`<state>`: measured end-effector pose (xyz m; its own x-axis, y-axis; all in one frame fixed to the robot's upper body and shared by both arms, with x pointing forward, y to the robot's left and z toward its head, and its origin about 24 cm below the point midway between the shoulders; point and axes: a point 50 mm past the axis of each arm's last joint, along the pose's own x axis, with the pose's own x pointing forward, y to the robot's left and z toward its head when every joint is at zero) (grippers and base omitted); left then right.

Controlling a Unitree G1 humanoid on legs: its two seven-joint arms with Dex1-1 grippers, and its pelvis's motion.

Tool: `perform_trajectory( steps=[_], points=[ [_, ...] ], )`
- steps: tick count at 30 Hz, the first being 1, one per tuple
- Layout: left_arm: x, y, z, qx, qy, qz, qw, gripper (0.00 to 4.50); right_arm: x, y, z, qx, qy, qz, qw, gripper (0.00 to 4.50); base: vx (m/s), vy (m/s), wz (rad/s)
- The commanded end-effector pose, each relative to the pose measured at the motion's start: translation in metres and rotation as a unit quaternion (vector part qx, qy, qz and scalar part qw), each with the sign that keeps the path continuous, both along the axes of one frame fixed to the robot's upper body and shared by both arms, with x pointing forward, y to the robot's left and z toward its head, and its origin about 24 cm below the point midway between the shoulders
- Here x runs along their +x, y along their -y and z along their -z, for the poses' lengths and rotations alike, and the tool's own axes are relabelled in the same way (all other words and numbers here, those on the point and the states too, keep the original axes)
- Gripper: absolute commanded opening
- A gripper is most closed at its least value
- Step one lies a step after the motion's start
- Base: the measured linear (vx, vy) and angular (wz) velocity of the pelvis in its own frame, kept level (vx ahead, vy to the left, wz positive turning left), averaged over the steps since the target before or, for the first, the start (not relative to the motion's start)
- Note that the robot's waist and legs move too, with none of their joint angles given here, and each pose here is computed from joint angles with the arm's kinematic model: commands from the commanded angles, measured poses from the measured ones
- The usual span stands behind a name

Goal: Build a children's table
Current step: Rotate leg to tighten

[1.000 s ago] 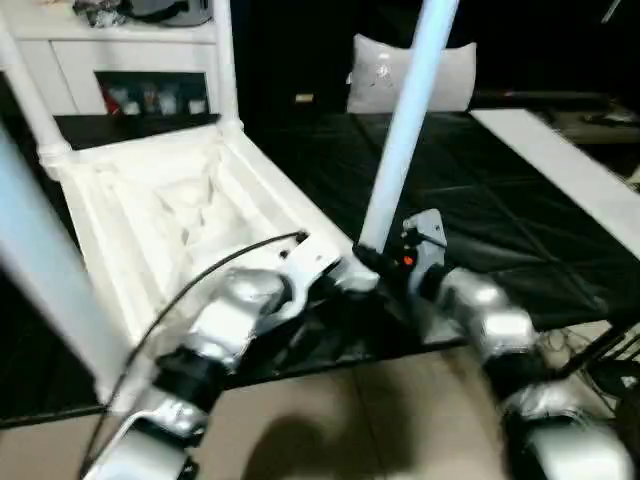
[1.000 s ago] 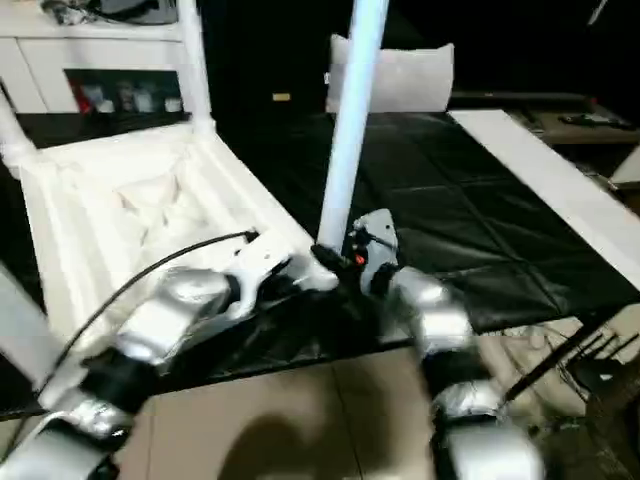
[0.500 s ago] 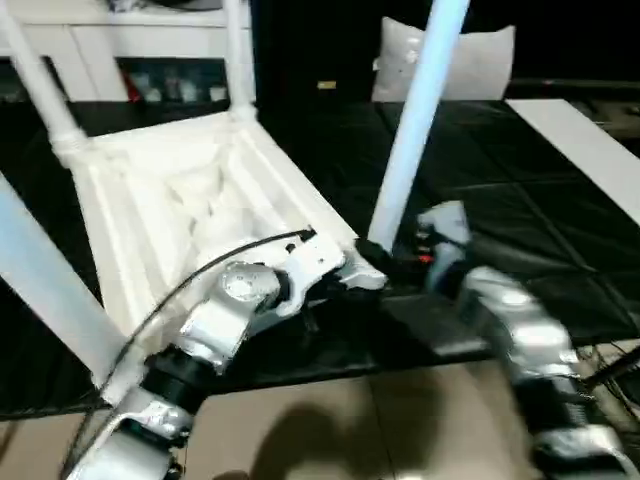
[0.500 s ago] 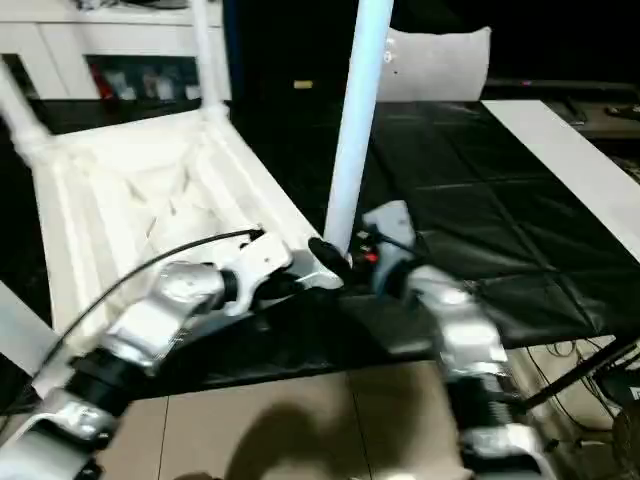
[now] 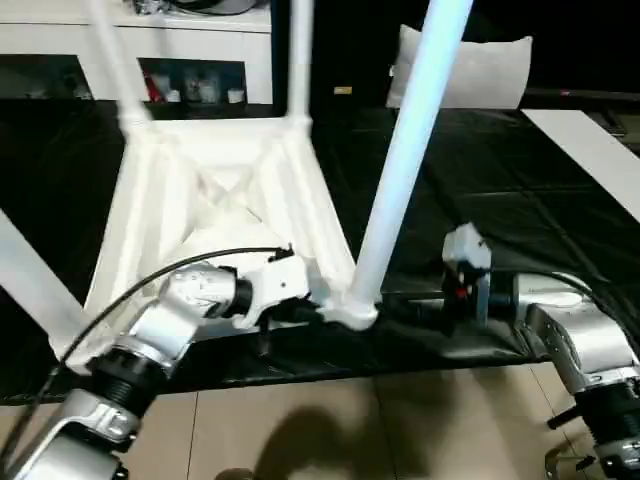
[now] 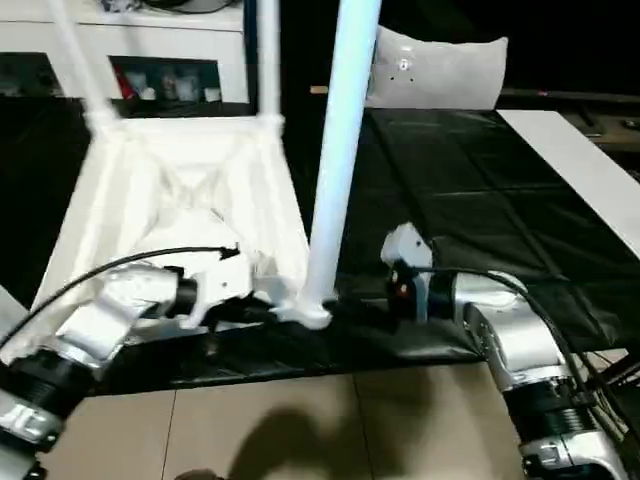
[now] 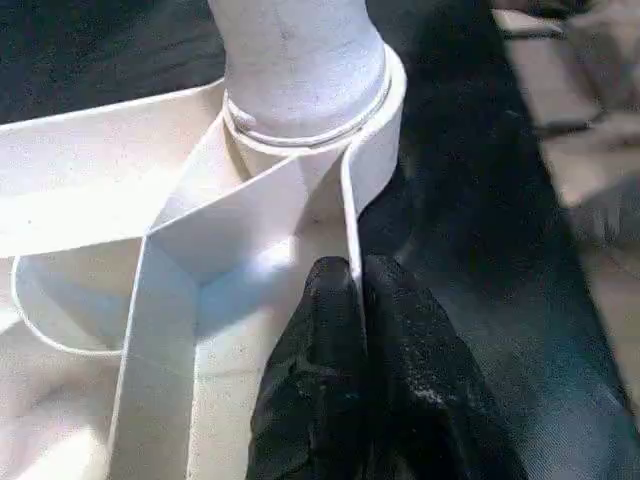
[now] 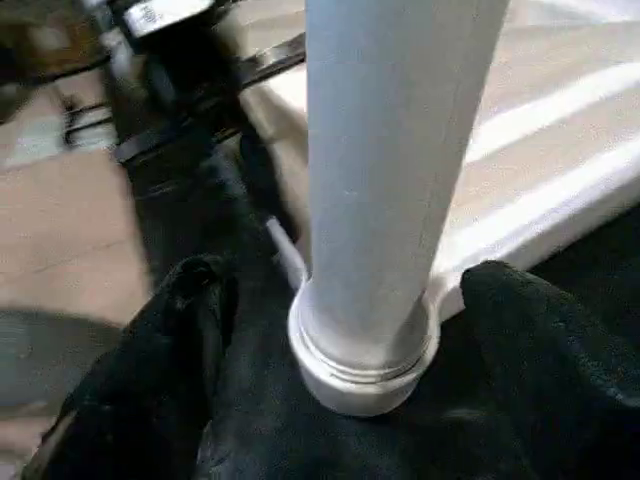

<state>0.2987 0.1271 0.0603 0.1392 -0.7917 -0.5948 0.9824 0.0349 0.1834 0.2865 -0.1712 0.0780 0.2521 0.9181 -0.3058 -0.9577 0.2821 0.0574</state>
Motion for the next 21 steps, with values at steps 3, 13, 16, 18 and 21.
perform_trajectory(
  steps=[3, 13, 16, 18, 21],
  points=[
    [-0.012, 0.014, 0.000, 0.012, -0.016, 0.097, 0.995, 0.00, -0.002, -0.003, 0.001, -0.001, -0.027, -0.050, 0.998, 3.34, 0.000, 0.000, 0.00],
    [-0.012, 0.016, -0.003, 0.006, -0.020, 0.116, 0.993, 0.00, 0.001, -0.010, 0.010, 0.010, -0.058, -0.074, 0.996, 2.61, 0.000, 0.000, 0.00],
    [-0.012, 0.016, -0.002, 0.005, -0.023, 0.116, 0.993, 0.00, -0.001, -0.008, 0.014, 0.012, -0.067, -0.080, 0.994, 2.38, 0.000, 0.000, 0.00],
    [-0.013, 0.015, -0.002, 0.003, -0.026, 0.114, 0.993, 0.00, -0.002, -0.006, 0.015, 0.018, -0.073, -0.082, 0.994, 2.22, 0.000, 0.000, 0.00],
    [-0.011, 0.014, -0.001, -0.009, -0.035, 0.085, 0.996, 0.00, -0.005, -0.005, 0.014, 0.043, -0.086, -0.076, 0.992, 2.04, 0.000, 0.000, 0.00]
  ],
)
